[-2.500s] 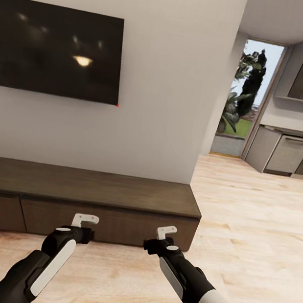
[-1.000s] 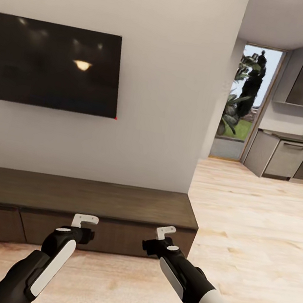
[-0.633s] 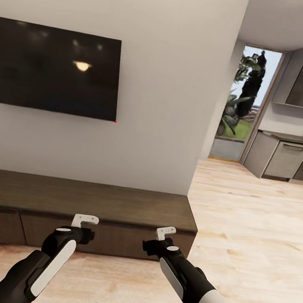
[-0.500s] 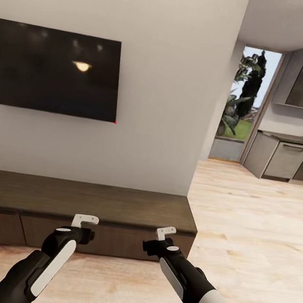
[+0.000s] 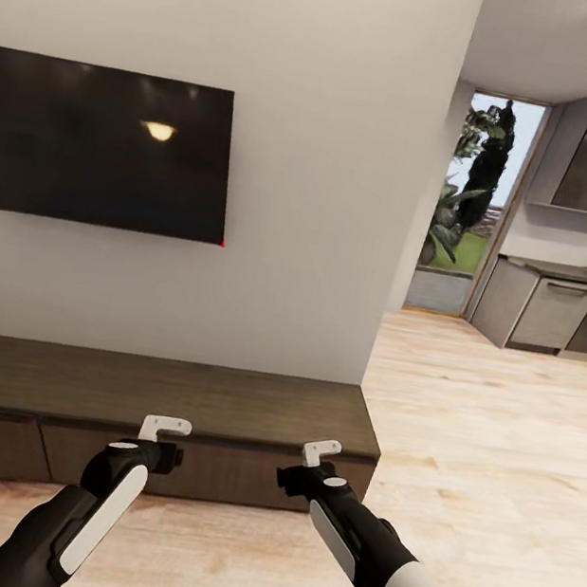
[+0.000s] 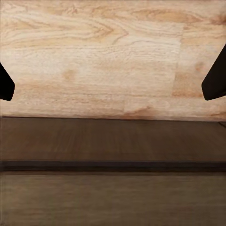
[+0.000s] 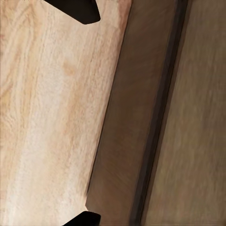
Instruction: Place each of the two pumpkins and all three candles from the living room inside a cabinet in the living room (use any cabinet), then make sure every cabinet is closed, and position the cauldron so it is next to a table in the living room.
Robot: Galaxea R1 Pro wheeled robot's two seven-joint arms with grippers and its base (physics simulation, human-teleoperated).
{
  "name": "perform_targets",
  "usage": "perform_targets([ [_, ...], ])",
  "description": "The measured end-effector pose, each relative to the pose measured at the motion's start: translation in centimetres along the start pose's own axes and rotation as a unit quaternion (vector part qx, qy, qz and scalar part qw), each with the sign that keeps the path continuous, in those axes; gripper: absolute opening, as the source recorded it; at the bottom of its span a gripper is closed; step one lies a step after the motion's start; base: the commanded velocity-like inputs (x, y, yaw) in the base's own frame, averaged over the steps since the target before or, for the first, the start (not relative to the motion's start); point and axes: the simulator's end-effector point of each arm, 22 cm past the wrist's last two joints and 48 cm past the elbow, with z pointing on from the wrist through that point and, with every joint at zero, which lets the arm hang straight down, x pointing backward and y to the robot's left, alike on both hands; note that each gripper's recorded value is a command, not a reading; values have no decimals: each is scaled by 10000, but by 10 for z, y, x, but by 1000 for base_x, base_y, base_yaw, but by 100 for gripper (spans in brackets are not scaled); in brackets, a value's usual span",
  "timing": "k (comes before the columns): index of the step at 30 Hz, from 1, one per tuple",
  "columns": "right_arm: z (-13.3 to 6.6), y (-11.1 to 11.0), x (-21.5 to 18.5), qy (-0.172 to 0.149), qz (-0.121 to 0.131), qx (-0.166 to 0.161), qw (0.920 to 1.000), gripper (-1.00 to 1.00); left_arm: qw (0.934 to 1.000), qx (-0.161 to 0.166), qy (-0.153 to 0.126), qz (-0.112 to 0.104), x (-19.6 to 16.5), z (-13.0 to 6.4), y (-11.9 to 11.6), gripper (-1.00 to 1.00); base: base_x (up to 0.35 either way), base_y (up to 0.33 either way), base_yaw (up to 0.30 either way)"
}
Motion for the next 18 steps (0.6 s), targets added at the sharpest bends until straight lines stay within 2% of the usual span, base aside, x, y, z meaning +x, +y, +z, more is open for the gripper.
perform_targets([
  [18,-18,-2,-28,1,-7,-1,10000,100,10000,19,9,-8,-26,-20,1,100,0,0,0],
])
